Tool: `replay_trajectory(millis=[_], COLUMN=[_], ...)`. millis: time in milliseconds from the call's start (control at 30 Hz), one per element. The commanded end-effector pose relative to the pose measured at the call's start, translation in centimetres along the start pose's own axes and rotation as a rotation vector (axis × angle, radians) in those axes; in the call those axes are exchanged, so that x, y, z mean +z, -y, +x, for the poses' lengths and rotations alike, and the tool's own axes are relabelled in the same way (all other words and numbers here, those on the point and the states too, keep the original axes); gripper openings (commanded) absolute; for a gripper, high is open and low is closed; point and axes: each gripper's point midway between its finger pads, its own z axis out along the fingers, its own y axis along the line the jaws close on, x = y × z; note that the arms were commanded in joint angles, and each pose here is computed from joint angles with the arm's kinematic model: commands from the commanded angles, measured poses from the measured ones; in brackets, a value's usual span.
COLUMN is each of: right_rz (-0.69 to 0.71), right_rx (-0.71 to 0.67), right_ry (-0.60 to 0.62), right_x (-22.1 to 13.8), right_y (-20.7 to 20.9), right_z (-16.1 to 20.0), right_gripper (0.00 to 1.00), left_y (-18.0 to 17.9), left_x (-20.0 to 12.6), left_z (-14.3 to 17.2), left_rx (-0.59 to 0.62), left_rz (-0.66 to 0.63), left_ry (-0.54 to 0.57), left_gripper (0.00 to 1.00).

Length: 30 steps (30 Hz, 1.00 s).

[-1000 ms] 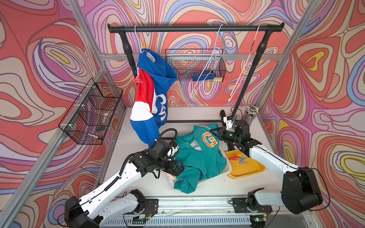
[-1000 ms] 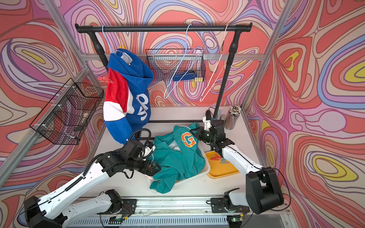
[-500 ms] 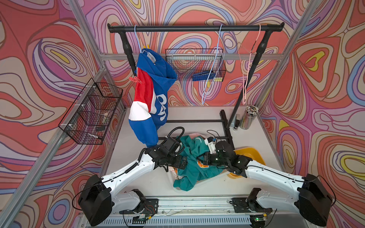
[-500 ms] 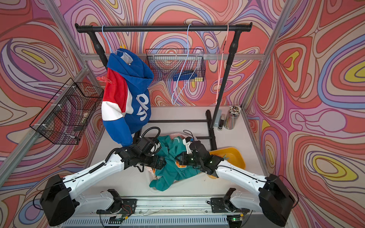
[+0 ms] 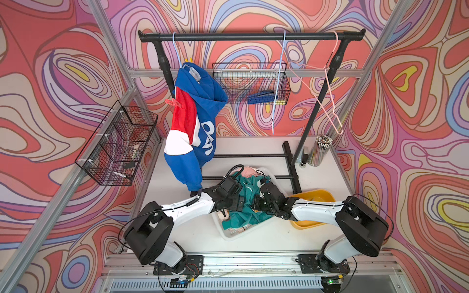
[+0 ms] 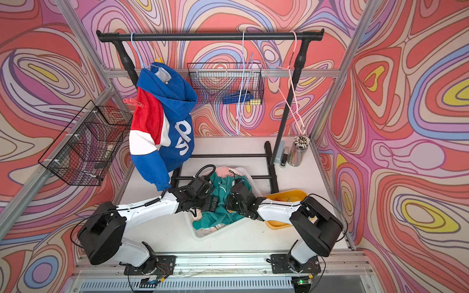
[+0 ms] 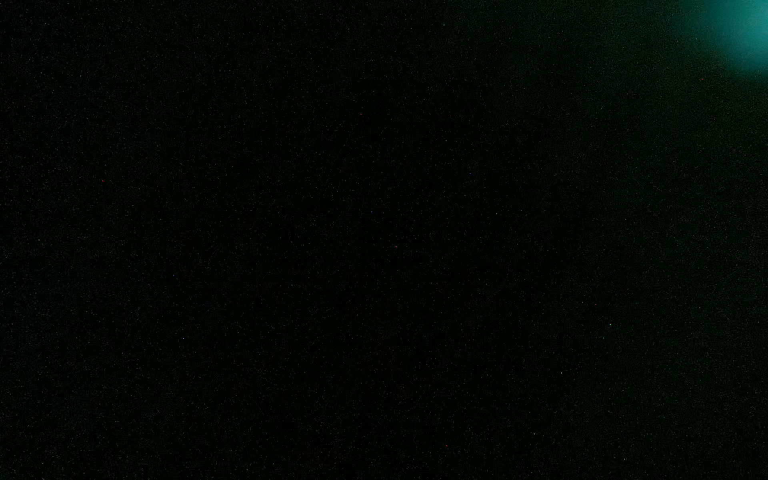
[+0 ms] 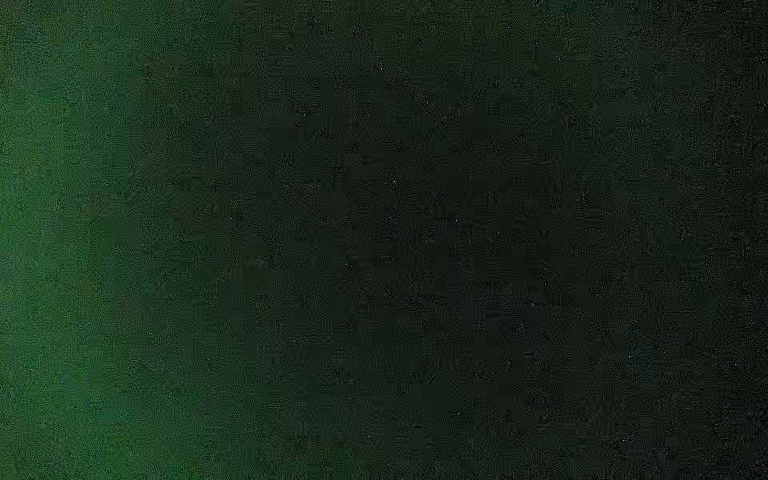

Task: Remove the clothespins securing jackets to the hanger
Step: Adjust the jacket in the basket.

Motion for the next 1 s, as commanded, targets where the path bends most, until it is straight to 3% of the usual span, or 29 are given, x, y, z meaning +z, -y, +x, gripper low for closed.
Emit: replay_trajectory(millis=[0, 200, 300, 467, 567, 800, 967], right_rz=[0.215, 0.164, 0.123, 0.086, 0.076, 0.035, 0.001], right_rx=[0.030, -0.107, -0.171, -0.242, -0.265, -0.215, -0.220], right_ry=[-0.046, 0.056, 0.092, 0.165, 0.188, 0.235, 0.204], right_x=[-1.1, -7.3, -10.4, -14.2, -14.7, -11.7, -8.1], right_y=[5.9, 1.5, -1.1, -4.5, -5.7, -4.0, -5.0], right_z=[2.5, -0.9, -2.6, -5.6, -8.1, -15.6, -17.9], right_gripper=[0.40, 0.71, 0.79, 0.79, 0.75, 0.63, 0.58], left_y=[-1.5, -2.8, -2.8, -2.6, -1.8, 1.0, 2.0], left_x=[2.9, 3.1, 3.7, 3.4, 2.0, -4.0, -8.6], left_z=[4.5, 5.8, 5.8, 5.5, 4.5, 2.1, 0.9], left_rx=[-0.017, 0.007, 0.012, 0.012, 0.013, -0.032, -0.029], left_rz=[-0.049, -0.087, -0.081, -0.076, -0.058, 0.094, 0.165], left_ry=[-0.123, -0.138, -0.128, -0.099, -0.061, 0.020, 0.069], left_gripper=[0.98, 0.98, 0.98, 0.98, 1.00, 1.00, 1.00])
